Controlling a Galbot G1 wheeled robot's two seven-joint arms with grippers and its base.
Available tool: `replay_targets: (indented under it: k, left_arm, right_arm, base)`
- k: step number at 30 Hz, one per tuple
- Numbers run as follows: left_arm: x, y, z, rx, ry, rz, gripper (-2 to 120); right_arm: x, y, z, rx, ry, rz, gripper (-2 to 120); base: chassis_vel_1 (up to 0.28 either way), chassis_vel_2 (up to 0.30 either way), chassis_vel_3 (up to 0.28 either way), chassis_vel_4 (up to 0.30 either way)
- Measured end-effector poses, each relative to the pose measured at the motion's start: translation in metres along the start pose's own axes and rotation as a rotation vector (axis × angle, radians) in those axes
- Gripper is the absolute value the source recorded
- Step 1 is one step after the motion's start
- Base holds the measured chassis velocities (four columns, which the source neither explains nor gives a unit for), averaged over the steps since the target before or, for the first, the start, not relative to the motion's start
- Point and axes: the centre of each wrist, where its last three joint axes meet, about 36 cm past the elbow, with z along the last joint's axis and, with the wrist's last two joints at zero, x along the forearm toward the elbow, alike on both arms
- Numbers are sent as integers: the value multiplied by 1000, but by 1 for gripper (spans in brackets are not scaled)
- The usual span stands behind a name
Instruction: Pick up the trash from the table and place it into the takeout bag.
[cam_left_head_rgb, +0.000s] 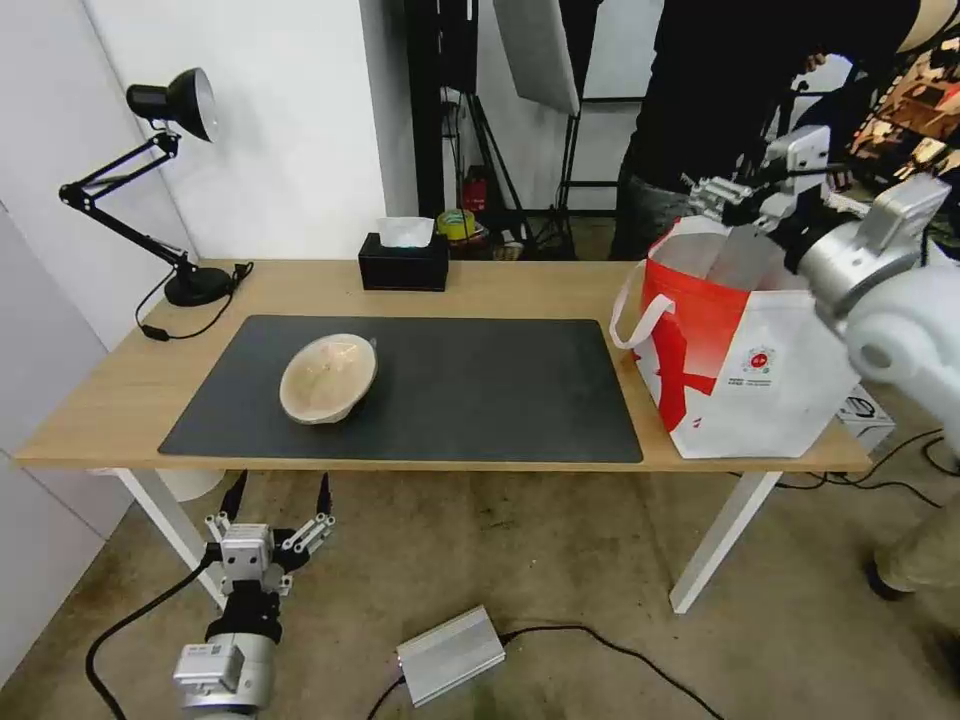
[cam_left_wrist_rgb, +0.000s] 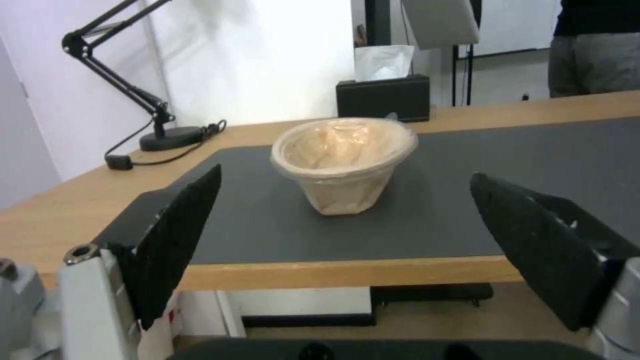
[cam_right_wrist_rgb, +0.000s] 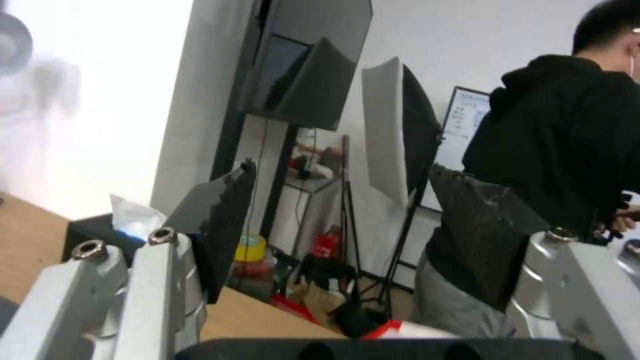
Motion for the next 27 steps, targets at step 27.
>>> replay_targets:
  k: [27]
  left_arm:
    - [0, -1, 9, -4, 20, -14, 100]
  right_arm:
    - [46, 128, 126, -119, -32, -39, 70]
  base:
    - [0, 0, 0, 0]
